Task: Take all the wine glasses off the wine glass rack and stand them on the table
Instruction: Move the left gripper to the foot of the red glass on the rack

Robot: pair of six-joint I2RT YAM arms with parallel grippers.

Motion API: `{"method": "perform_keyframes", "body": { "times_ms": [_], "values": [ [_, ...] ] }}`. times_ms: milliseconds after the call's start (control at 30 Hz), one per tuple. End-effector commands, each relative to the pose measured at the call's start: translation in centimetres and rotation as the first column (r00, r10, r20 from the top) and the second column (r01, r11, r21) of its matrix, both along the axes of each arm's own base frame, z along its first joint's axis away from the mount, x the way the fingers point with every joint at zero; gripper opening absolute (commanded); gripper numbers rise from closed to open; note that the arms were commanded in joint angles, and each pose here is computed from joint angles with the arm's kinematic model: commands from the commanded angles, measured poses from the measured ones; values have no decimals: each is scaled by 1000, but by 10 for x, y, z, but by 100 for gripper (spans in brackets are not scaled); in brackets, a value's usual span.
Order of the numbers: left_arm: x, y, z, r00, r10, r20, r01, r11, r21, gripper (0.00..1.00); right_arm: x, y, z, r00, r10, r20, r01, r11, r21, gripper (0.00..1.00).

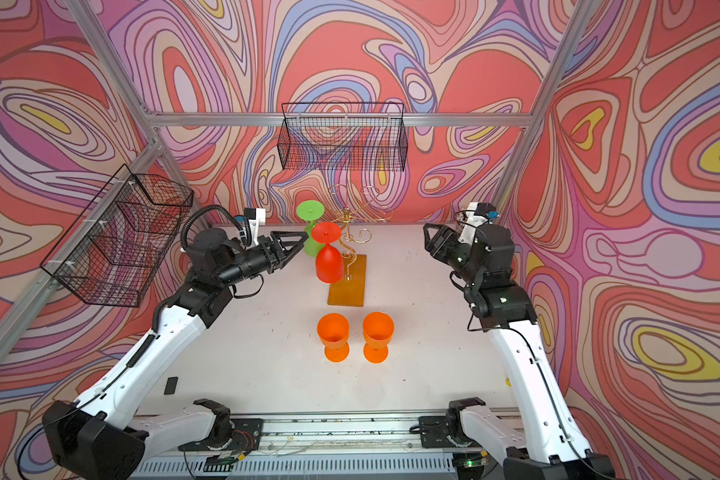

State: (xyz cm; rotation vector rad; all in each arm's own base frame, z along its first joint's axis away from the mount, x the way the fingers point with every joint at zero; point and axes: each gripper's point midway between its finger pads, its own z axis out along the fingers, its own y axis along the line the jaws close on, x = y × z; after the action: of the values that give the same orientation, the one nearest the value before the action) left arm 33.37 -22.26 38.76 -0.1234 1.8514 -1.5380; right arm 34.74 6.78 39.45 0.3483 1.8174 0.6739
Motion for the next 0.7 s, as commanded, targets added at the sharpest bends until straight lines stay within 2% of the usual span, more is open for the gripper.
{"method": "perform_keyframes", "body": {
  "times_ms": [0,433,667],
  "values": [
    [-4,-5,34,997,-50,52,55,993,-101,58,-2,-1,-2,1000,-5,2,5,1000,4,66],
    [0,-4,14,997,-40,-58,35,996,-87,55,5,-1,-12,1000,-6,-14,6,1000,-2,66],
    [0,-7,0,988,-62,-140,43,990,-134,55,5,-1,-14,1000,-9,-20,9,1000,-3,67]
  ]
}}
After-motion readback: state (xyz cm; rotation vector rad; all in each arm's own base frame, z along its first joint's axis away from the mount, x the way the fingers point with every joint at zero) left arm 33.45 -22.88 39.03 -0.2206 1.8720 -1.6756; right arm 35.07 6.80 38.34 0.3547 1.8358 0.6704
